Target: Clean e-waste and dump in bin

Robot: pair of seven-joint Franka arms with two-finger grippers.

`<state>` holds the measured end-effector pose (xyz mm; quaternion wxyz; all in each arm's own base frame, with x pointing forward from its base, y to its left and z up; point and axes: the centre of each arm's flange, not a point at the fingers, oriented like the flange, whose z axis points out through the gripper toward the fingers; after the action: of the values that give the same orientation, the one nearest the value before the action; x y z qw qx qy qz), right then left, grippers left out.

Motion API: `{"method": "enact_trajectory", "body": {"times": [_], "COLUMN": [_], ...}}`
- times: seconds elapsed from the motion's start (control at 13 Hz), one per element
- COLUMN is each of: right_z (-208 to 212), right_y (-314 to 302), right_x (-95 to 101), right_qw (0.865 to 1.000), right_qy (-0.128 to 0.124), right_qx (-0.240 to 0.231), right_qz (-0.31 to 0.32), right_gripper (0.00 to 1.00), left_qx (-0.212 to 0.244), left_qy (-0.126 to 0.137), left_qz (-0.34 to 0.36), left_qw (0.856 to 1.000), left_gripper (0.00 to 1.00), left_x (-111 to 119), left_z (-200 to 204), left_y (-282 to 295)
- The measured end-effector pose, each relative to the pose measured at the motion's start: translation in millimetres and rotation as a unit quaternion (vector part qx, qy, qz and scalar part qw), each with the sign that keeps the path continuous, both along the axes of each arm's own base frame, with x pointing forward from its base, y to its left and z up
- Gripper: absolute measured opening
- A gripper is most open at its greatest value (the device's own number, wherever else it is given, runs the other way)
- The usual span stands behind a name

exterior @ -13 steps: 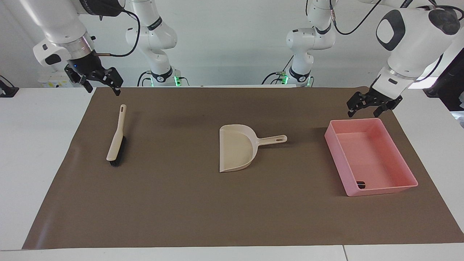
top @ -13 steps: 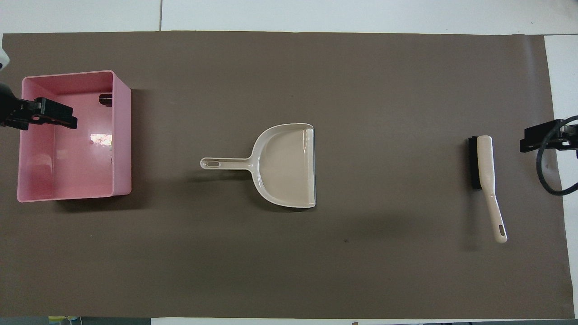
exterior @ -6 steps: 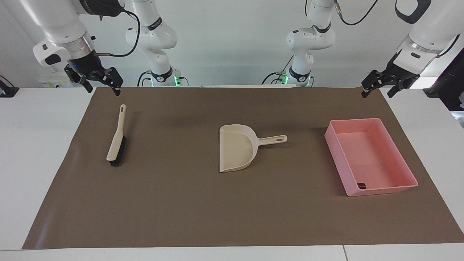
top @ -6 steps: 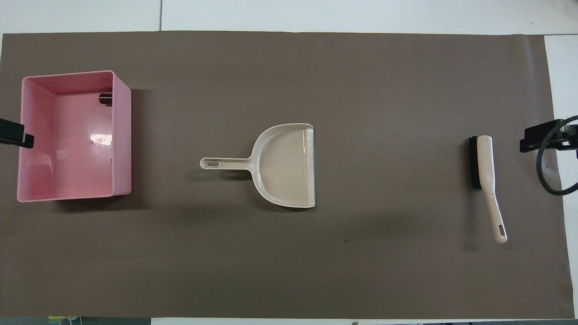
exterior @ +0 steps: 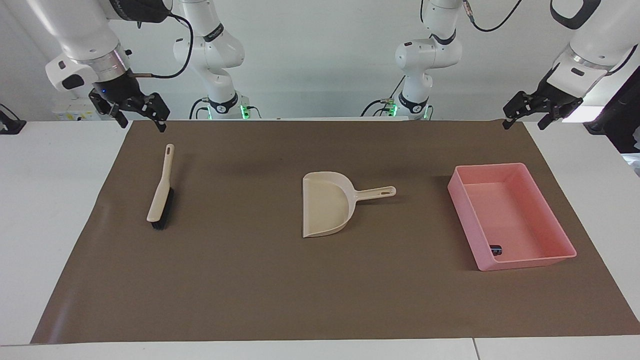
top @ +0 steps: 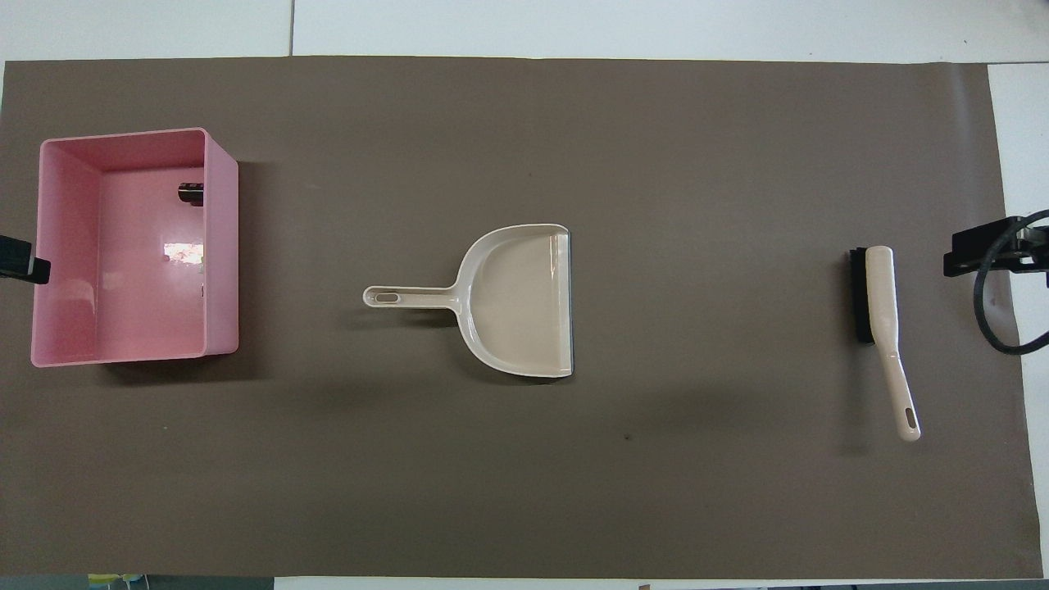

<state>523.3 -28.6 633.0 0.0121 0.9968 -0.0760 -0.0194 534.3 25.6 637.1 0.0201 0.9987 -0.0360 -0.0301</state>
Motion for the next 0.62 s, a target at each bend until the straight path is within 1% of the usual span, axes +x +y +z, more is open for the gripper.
{"method": "enact_trajectory", "body": {"times": [0.31,0.46,0.62], "right_z": [0.0,0.0,0.0], "right_y": [-0.1,-0.1,-0.1], "right_x": [0.0,0.0,0.0], "right_qw": [1.0,1.0,1.0], "right_qy": [0.0,0.0,0.0], "right_qx": [0.0,0.0,0.0], "right_qz": [0.0,0.0,0.0], "right_gripper": [1.0,1.0,1.0], "left_qx": [0.0,0.001,0.001], "left_qy": [-0.008,-0.017,-0.018], "left_qz": [-0.005,-0.006,-0.006], "left_qw": [1.0,1.0,1.0], "left_gripper": [1.0,1.0,1.0], "left_x": [2.1,4.1,4.4], "left_z": [0.9,2.4,2.6], "left_y": [-4.9,-6.6,-6.6]}}
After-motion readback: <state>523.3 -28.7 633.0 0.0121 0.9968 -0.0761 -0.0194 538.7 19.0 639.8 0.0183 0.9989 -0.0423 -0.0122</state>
